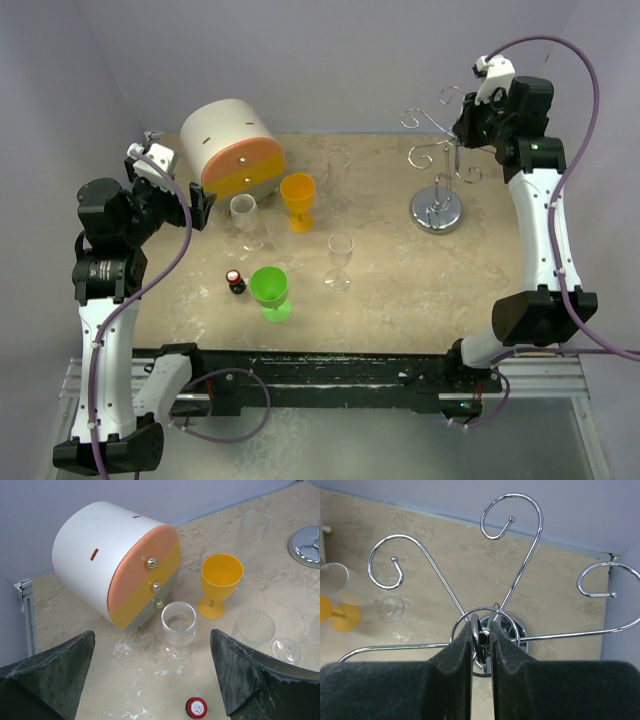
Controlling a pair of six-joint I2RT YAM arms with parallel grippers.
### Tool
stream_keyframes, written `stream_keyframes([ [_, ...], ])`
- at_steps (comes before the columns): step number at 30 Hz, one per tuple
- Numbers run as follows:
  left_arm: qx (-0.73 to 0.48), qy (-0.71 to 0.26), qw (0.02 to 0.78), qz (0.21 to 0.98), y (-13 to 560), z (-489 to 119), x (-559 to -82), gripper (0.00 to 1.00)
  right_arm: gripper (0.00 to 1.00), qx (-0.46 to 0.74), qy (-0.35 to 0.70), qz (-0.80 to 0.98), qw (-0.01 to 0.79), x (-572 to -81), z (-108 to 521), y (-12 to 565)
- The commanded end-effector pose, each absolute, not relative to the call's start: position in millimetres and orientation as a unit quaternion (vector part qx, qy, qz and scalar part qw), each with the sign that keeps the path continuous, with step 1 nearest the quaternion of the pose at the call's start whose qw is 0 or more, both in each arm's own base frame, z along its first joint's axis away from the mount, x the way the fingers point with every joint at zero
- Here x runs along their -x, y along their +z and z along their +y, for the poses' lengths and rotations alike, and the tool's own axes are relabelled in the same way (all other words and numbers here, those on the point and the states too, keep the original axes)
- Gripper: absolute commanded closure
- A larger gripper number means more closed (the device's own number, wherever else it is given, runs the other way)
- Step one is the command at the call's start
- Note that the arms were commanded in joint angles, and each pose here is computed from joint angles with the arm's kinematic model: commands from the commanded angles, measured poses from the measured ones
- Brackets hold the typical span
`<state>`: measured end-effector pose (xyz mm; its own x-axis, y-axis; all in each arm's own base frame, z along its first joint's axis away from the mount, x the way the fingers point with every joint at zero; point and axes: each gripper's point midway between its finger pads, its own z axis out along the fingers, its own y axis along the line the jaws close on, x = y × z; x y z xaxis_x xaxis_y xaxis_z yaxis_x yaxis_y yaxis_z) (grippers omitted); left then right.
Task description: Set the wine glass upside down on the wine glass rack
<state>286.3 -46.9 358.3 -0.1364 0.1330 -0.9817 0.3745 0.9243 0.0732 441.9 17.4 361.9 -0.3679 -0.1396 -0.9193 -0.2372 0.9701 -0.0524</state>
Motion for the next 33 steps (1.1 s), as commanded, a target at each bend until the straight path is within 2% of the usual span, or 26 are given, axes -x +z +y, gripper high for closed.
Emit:
stream_keyframes([
  [1, -0.175, -0.098, 0.651, 0.732, 367.4, -48.4, -288.6, 0.01, 1.0, 0.112, 0.075, 0.772, 0.622, -426.4, 33.1, 430.6],
  [33, -0.196, -0.112, 0.63, 0.743, 346.7, -53.2, -300.4, 0.01, 1.0, 0.115, 0.193, 0.779, 0.585, -400.4, 73.4, 416.6],
])
